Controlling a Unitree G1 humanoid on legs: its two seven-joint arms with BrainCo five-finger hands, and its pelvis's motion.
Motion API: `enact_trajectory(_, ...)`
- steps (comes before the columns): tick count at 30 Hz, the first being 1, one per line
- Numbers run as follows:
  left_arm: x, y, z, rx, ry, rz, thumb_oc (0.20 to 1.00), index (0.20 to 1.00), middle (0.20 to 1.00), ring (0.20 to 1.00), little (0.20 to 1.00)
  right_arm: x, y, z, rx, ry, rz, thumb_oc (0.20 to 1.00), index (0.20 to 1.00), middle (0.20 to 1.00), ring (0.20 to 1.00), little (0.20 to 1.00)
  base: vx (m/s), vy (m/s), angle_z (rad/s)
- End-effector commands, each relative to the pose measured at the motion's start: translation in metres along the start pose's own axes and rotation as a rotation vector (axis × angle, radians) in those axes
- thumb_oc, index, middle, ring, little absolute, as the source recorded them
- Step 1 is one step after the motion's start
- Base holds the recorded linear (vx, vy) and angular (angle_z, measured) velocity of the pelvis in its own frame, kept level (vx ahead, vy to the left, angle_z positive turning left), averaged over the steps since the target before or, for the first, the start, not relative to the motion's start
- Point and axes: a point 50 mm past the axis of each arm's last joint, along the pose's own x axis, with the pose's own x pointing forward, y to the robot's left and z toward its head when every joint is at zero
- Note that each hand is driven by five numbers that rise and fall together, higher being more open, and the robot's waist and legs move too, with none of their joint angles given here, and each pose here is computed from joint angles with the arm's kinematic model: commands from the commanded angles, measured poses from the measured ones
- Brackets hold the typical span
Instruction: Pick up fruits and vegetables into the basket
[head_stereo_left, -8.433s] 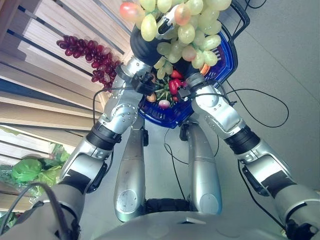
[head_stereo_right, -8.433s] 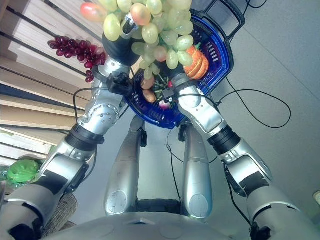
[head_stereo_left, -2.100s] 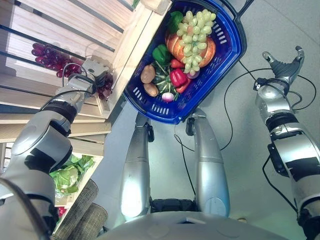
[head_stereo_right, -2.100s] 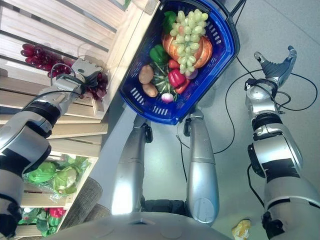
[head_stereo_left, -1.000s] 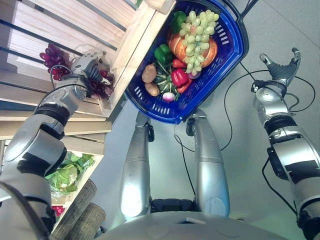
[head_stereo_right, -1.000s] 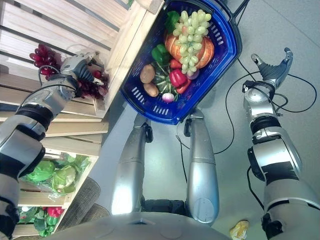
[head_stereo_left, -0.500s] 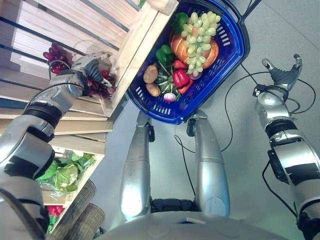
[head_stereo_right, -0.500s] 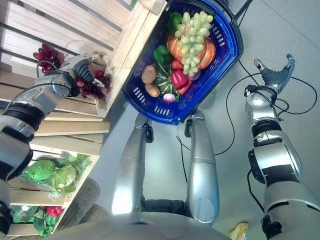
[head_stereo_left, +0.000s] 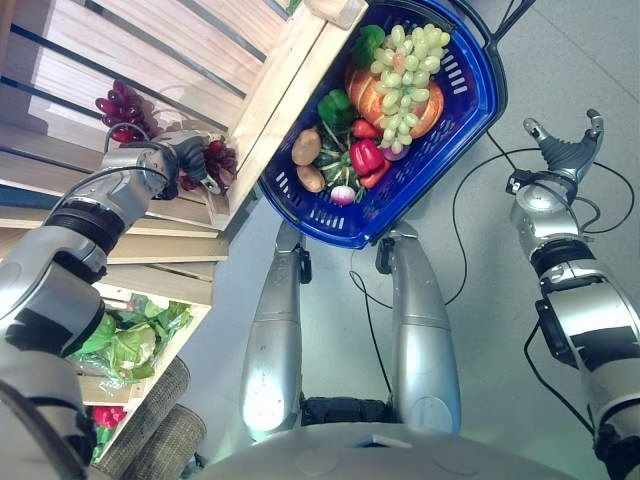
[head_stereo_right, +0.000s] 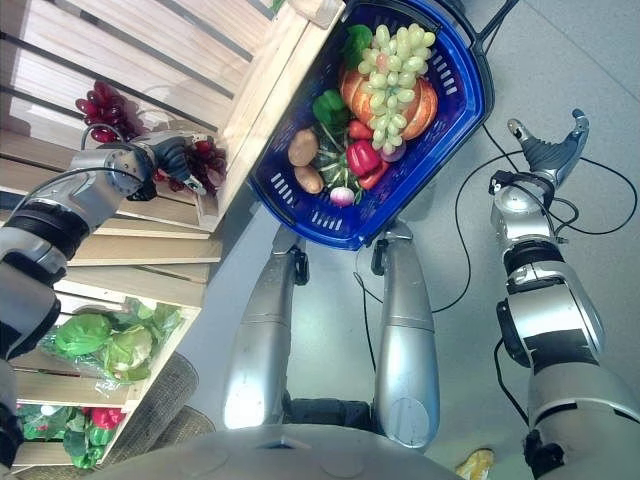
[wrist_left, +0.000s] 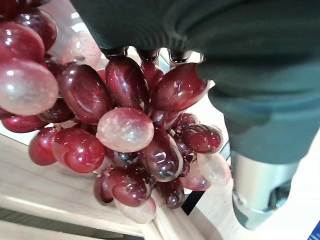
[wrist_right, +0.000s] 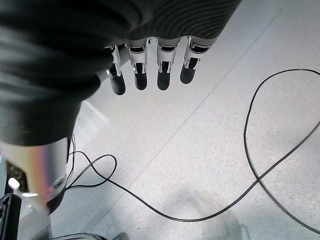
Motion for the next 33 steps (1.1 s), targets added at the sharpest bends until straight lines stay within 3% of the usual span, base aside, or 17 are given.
enact_trajectory(1,-0.005,-0.007,-0.01,0.055,0.036,-0.014,1.0,1.0,1.0,1.0,1.0,0.014,-0.032,-0.002,0.004,-0.025,-0.088,1.0,1.0,1.0,1.0,1.0,0.0,-0.037,0.05)
enact_trajectory(9,-0.008,-0.006,-0.028,0.306,0.187,0.244,1.0,1.0,1.0,1.0,1.0,0.01,-0.028,-0.006,0.017,-0.009,-0.09,1.0,1.0,1.0,1.0,1.0,0.0,-0.025,0.03)
enact_trajectory(15,-0.011,-0.031,-0.044,0.481,0.243,0.406,1.0,1.0,1.0,1.0,1.0,0.006,-0.025,-0.01,0.024,0.0,-0.089,1.0,1.0,1.0,1.0,1.0,0.0,0.0,0.0)
enact_trajectory(22,-0.01,-0.07,-0.053,0.575,0.318,0.341,1.0,1.0,1.0,1.0,1.0,0.003,-0.018,-0.01,0.027,-0.001,-0.077,1.0,1.0,1.0,1.0,1.0,0.0,0.009,0.0)
enact_trajectory(33,-0.007,-0.095,-0.049,0.518,0.302,0.278,1.0,1.0,1.0,1.0,1.0,0.0,-0.009,-0.003,0.034,-0.019,-0.059,1.0,1.0,1.0,1.0,1.0,0.0,0.0,0.0)
